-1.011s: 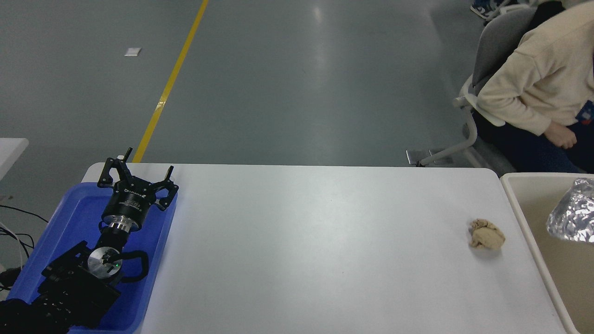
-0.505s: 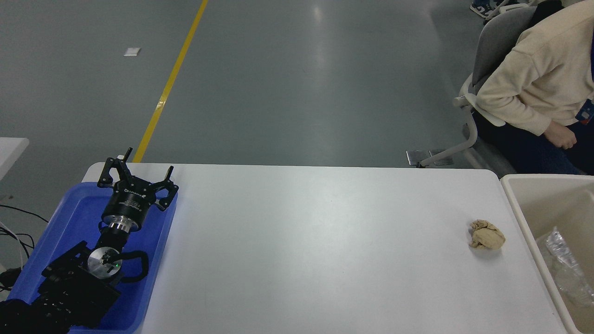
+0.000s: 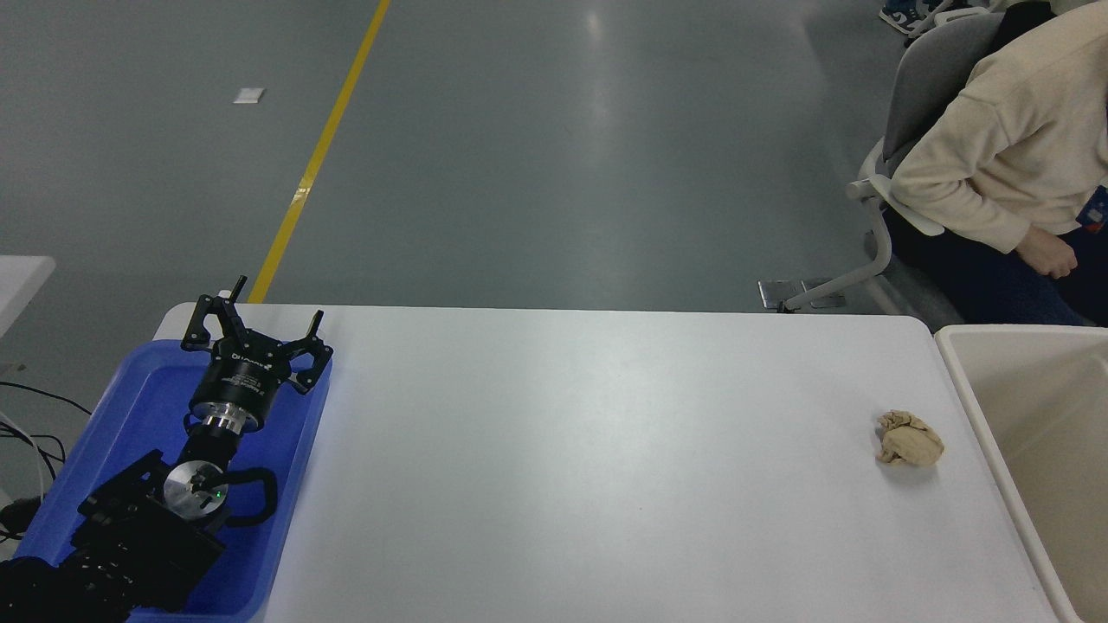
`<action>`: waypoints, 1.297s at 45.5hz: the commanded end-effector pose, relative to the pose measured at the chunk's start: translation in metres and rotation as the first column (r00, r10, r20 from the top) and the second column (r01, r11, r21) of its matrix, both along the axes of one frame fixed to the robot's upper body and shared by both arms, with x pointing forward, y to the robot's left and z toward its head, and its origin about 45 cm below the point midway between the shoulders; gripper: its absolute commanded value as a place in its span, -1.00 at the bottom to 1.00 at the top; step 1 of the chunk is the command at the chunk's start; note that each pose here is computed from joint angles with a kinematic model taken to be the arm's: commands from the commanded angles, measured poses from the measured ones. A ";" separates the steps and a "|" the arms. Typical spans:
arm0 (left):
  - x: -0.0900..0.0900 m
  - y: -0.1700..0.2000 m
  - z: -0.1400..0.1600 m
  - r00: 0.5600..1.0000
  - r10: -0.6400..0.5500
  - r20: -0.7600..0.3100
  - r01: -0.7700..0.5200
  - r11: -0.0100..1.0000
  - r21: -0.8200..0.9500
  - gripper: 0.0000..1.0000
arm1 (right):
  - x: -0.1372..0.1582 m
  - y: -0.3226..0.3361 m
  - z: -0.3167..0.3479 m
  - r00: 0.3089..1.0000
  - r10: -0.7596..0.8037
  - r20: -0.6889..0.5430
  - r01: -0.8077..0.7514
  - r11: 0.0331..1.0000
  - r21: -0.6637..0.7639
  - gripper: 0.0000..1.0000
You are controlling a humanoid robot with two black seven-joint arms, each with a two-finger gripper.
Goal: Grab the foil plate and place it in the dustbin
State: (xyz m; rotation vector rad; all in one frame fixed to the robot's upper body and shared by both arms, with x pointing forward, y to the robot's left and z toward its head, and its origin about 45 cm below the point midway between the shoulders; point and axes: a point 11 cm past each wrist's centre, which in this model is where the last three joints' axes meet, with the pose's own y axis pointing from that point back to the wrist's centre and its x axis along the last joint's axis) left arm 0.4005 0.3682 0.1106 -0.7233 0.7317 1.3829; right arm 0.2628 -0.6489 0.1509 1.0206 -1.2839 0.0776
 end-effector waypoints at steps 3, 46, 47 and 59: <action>0.000 -0.001 0.000 1.000 -0.004 -0.001 0.004 1.000 0.002 1.00 | -0.014 0.052 0.012 0.979 0.131 -0.157 -0.092 0.968 0.232 1.00; 0.000 0.000 0.000 1.000 -0.001 -0.001 0.001 1.000 0.001 1.00 | 0.073 0.296 0.241 0.444 0.662 -0.603 -0.519 0.739 0.430 1.00; 0.000 0.000 0.000 1.000 -0.001 -0.001 0.001 1.000 0.001 1.00 | 0.073 0.302 0.247 0.444 0.670 -0.595 -0.533 0.731 0.425 1.00; 0.000 0.000 0.000 1.000 0.001 0.000 -0.001 1.000 -0.001 1.00 | 0.080 0.335 0.273 0.458 0.696 -0.552 -0.585 0.704 0.402 1.00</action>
